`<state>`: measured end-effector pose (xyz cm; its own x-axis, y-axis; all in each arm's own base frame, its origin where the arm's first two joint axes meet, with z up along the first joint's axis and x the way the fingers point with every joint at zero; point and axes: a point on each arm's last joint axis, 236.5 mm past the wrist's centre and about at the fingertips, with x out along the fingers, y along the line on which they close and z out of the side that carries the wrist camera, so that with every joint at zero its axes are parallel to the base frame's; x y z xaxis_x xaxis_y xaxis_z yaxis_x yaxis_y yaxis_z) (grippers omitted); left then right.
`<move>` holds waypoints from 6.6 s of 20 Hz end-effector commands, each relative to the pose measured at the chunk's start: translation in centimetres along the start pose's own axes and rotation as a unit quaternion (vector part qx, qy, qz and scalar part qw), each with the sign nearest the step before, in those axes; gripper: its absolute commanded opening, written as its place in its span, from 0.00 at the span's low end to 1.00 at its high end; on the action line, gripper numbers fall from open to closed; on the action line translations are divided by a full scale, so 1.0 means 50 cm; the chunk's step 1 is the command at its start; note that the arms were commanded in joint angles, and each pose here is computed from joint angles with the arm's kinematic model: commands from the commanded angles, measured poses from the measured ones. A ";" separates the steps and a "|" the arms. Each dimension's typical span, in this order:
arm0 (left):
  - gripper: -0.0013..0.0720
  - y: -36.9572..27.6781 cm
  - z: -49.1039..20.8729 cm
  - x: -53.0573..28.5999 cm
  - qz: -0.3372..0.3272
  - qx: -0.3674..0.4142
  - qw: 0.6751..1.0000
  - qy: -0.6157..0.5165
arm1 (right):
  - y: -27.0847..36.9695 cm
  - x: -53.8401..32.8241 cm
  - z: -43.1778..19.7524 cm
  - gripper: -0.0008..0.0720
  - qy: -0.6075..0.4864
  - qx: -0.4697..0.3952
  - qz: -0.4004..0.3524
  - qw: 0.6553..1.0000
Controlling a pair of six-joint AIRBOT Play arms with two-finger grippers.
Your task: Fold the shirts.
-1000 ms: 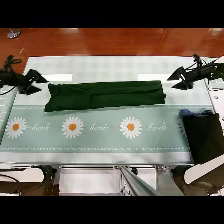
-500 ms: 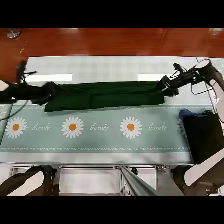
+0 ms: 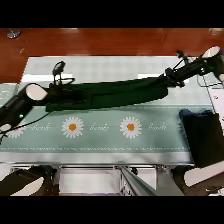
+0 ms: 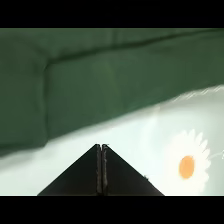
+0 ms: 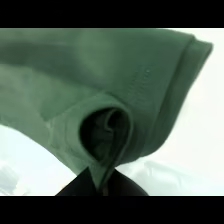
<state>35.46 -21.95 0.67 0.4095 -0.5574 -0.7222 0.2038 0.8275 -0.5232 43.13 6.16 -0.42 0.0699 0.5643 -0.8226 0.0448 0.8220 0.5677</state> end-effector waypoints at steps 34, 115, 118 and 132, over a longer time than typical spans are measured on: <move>0.06 0.112 0.098 -0.264 0.075 -0.035 0.993 -0.081 | 0.524 0.158 -0.156 0.04 -0.026 -0.185 0.068 0.980; 0.06 0.102 -0.082 -0.209 0.026 -0.077 0.987 -0.137 | -0.288 -0.503 -0.618 0.87 -0.176 0.476 -0.306 0.806; 0.06 0.093 0.031 -0.259 0.034 -0.052 0.982 -0.179 | -0.253 -0.588 -0.445 0.66 -0.260 0.400 -0.239 0.845; 0.06 0.114 0.085 -0.090 0.160 0.068 0.982 0.078 | 0.072 0.007 -0.044 0.04 -0.078 -0.089 -0.282 0.952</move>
<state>39.77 -16.85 9.37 0.4436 -0.3952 -0.8044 0.2779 0.9139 -0.2958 42.03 7.37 8.25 0.3318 0.1464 -0.9319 -0.0075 0.9883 0.1526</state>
